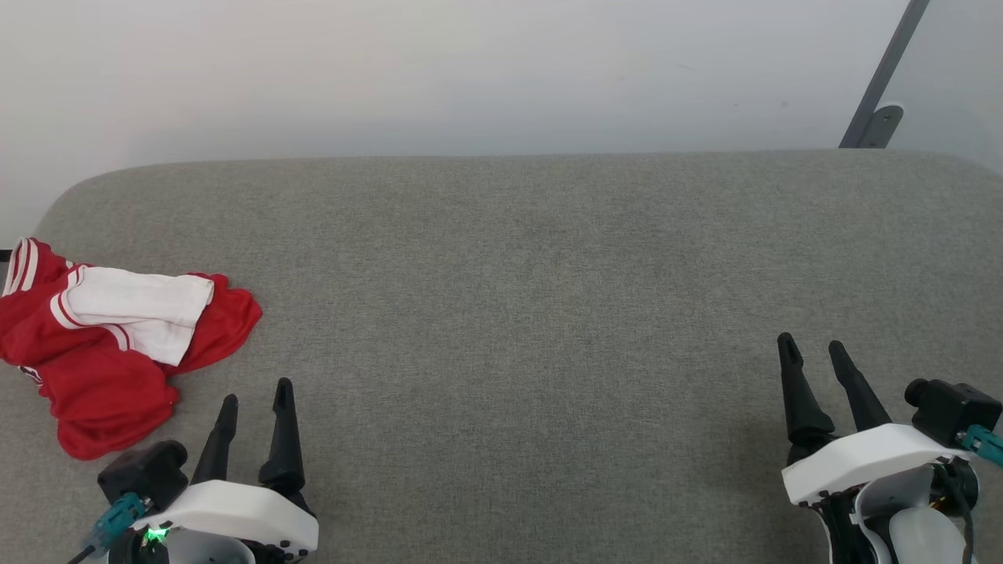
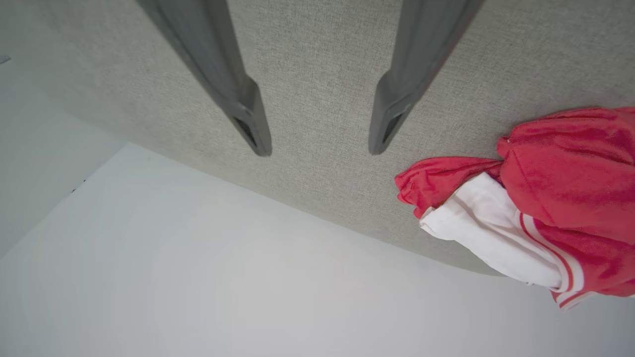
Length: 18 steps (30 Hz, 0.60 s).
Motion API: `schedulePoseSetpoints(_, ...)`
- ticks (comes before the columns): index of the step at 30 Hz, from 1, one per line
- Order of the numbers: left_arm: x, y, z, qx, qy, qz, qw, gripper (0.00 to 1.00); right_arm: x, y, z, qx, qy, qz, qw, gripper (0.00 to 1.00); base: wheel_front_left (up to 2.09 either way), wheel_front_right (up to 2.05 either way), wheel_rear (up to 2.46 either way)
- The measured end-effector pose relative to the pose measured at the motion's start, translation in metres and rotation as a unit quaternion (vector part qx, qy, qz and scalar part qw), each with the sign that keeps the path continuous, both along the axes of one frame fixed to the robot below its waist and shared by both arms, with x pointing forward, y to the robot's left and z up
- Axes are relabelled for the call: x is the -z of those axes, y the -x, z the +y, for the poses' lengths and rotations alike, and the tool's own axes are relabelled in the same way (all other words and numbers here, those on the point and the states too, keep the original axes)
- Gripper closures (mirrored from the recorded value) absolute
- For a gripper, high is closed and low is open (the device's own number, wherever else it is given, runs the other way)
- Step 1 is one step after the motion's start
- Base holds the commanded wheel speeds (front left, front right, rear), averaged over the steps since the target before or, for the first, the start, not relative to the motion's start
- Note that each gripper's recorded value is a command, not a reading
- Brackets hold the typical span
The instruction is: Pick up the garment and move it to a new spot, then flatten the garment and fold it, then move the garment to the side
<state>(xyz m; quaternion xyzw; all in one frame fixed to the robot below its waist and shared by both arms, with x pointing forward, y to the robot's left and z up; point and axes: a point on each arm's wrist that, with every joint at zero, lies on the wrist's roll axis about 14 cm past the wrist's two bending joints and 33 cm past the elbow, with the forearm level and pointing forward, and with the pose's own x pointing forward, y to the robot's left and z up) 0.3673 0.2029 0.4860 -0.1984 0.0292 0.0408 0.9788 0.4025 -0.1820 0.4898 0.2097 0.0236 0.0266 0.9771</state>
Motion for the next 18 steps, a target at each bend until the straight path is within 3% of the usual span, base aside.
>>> schedulePoseSetpoints(18,-0.0065,0.0044,-0.0068,0.02,-0.088,-0.021,0.996,0.0,-0.0016,0.0024,-0.0014,-0.001,0.076,-0.019,0.997,0.0,0.0,0.0,0.0)
